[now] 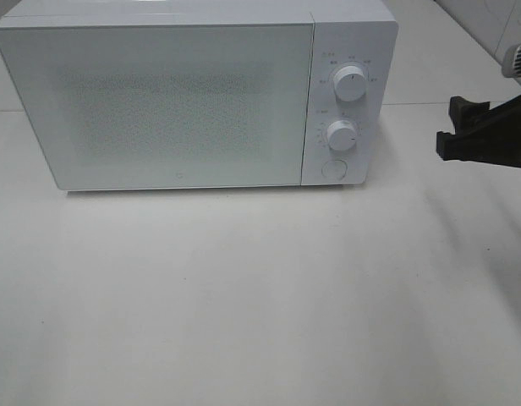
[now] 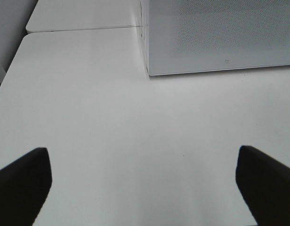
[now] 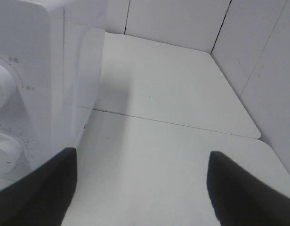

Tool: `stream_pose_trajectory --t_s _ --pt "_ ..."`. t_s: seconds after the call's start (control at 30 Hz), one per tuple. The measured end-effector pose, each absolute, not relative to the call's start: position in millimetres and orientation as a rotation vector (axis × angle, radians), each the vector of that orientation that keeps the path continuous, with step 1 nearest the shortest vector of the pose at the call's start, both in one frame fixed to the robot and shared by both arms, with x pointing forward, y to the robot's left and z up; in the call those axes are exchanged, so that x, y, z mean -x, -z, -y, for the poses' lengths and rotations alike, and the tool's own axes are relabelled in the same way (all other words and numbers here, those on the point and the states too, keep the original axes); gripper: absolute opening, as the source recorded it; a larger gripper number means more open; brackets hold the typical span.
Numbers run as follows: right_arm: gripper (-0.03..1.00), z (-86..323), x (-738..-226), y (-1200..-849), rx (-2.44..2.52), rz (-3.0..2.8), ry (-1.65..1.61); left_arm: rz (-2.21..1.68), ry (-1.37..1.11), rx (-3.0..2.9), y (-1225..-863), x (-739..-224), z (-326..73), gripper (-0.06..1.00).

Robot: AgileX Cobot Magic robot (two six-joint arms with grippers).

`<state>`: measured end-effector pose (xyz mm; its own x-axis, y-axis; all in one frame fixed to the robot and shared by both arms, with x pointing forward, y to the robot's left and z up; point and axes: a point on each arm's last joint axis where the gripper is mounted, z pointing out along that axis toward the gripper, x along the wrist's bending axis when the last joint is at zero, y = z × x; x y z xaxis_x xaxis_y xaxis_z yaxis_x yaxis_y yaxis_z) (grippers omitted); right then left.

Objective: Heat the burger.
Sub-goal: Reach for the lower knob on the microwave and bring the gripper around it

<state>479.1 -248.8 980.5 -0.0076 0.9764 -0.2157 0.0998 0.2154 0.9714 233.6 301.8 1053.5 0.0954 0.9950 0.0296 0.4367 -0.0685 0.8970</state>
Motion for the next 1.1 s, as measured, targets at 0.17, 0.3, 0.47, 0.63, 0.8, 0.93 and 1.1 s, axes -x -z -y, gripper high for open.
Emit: stream_pose_trajectory --t_s 0.17,0.3,0.47,0.63,0.8,0.93,1.1 --pt "0.73 218 -474 -969 -1.114 -1.388 -1.035 -1.441 -0.930 -1.615 -1053 -234 -302 0.99" --pt "0.73 208 -470 -963 -1.136 -1.382 -1.037 -1.441 -0.930 -1.615 -1053 -234 -302 0.99" --pt "0.73 189 -459 -953 -1.181 -1.373 -1.028 -1.441 -0.930 -1.615 -1053 -234 -302 0.99" --pt "0.74 179 -457 -951 -1.204 -1.357 -1.032 -1.441 -0.930 -1.615 -1053 -234 -302 0.99" --pt "0.77 163 -462 -953 -1.195 -1.361 -1.065 -1.441 -0.930 -1.615 -1053 -234 -302 0.99" --pt "0.77 156 -468 -953 -1.197 -1.354 -1.074 -1.441 -0.930 -1.615 -1053 -234 -302 0.99" --pt "0.77 140 -485 -948 -1.199 -1.347 -1.080 -1.441 -0.930 -1.615 -1053 -234 -302 0.99"
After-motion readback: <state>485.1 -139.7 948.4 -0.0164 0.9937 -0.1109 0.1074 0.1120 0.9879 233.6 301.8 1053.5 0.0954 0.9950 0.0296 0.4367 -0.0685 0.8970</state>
